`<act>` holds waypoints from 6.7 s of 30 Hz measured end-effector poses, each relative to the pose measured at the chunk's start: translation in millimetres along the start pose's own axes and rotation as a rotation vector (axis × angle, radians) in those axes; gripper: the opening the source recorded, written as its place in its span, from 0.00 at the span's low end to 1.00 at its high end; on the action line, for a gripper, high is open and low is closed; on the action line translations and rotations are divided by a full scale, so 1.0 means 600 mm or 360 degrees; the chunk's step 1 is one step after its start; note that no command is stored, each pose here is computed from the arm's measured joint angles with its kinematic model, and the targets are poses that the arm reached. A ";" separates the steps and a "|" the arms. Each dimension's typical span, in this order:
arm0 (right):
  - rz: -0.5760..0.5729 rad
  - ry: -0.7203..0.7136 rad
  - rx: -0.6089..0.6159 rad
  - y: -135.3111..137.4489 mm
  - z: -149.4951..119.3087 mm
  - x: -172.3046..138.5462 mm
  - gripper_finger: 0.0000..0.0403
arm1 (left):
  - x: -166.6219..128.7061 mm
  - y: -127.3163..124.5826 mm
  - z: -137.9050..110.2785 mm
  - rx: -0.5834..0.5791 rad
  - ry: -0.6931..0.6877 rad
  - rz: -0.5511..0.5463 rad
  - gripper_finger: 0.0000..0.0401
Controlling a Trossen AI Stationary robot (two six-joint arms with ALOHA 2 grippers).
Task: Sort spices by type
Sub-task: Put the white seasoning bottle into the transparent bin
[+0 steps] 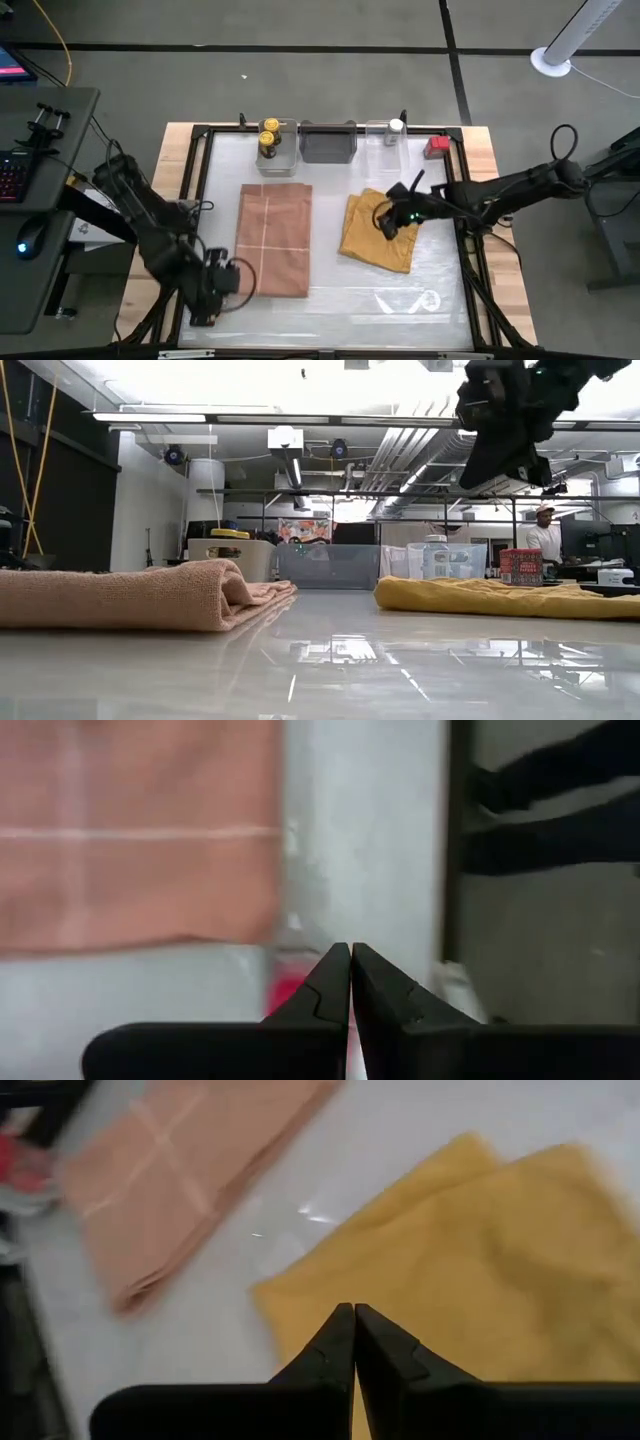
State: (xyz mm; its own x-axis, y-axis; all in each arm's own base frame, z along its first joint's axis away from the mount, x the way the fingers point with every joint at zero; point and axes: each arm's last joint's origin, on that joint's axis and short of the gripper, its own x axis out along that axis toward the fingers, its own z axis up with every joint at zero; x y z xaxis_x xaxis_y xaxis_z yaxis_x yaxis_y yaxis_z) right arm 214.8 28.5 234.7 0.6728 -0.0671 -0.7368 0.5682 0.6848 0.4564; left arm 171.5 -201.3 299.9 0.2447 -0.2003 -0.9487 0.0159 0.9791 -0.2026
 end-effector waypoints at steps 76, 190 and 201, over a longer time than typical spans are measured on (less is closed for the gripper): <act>0.0122 -0.0128 -0.0039 0.023 -0.028 0.004 0.00 | 0.099 -0.024 -0.005 0.0056 0.0106 0.0037 0.00; 0.0329 -0.0150 -0.0282 0.042 -0.027 -0.007 0.00 | 0.104 0.026 0.216 -0.0182 -0.0294 0.0111 0.42; 0.0719 -0.0677 -0.0532 0.107 0.056 -0.078 0.01 | -0.086 0.175 0.240 -0.0080 -0.0776 0.0626 0.42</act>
State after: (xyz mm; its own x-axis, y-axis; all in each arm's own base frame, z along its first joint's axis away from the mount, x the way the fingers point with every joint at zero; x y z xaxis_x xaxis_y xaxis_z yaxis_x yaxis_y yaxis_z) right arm 236.0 51.4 315.1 0.9743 0.0452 -0.2209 0.0591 0.8943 0.4436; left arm 300.3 -83.2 362.6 0.6373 0.2248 -0.7371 -0.2079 0.9712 0.1164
